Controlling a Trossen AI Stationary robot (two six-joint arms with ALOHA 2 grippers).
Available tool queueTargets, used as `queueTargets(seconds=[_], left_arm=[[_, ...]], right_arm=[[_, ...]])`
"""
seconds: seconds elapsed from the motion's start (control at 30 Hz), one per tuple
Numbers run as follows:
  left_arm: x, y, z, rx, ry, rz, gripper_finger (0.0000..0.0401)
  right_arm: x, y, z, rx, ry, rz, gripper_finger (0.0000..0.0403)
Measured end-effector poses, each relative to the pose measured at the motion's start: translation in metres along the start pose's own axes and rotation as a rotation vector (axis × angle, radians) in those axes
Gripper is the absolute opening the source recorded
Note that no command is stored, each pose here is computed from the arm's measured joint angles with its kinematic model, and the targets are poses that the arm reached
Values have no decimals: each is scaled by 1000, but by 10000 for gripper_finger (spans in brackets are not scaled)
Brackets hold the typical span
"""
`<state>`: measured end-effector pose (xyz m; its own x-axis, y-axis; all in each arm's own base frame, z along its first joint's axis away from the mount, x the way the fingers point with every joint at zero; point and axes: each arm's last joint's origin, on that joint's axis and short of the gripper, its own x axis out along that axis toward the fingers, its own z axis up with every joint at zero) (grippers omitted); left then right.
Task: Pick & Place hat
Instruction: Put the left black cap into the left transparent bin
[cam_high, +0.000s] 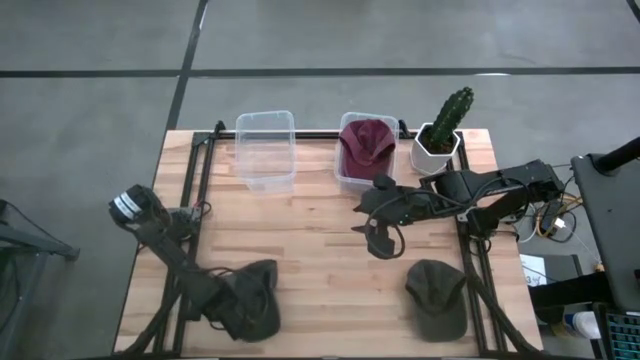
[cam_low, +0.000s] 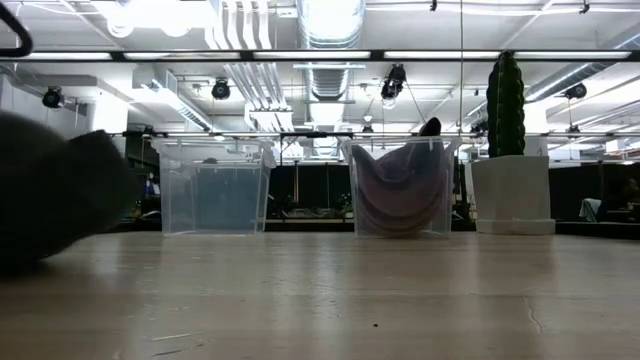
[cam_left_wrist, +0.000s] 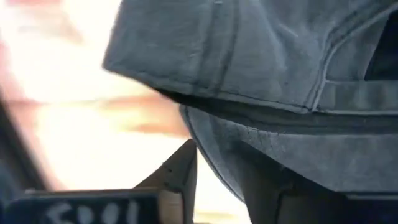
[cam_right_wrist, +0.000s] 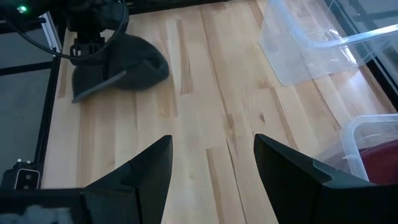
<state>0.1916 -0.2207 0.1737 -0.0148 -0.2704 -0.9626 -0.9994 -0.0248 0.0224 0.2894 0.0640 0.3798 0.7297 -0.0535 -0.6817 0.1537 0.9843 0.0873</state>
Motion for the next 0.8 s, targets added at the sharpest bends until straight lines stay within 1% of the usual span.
queueTargets(seconds=[0.1,0.17,0.2,0.33,0.47,0.8], left_arm=[[0,-3,3,6,-52,-57,58],[-1,-4,5,3,-80,-70,24],[-1,-4,7,-1,-91,-73,14],[-2,-8,11,-7,-134,-118,2],[-6,-12,13,-12,-152,-164,0],[-33,-14,3,15,-69,-242,0]], right_arm=[[0,0,0,0,0,0,219],[-1,0,0,1,0,0,219],[-1,0,0,3,0,0,219],[-1,0,0,4,0,0,219],[-1,0,0,5,-1,0,219],[-1,0,1,30,-7,2,219]])
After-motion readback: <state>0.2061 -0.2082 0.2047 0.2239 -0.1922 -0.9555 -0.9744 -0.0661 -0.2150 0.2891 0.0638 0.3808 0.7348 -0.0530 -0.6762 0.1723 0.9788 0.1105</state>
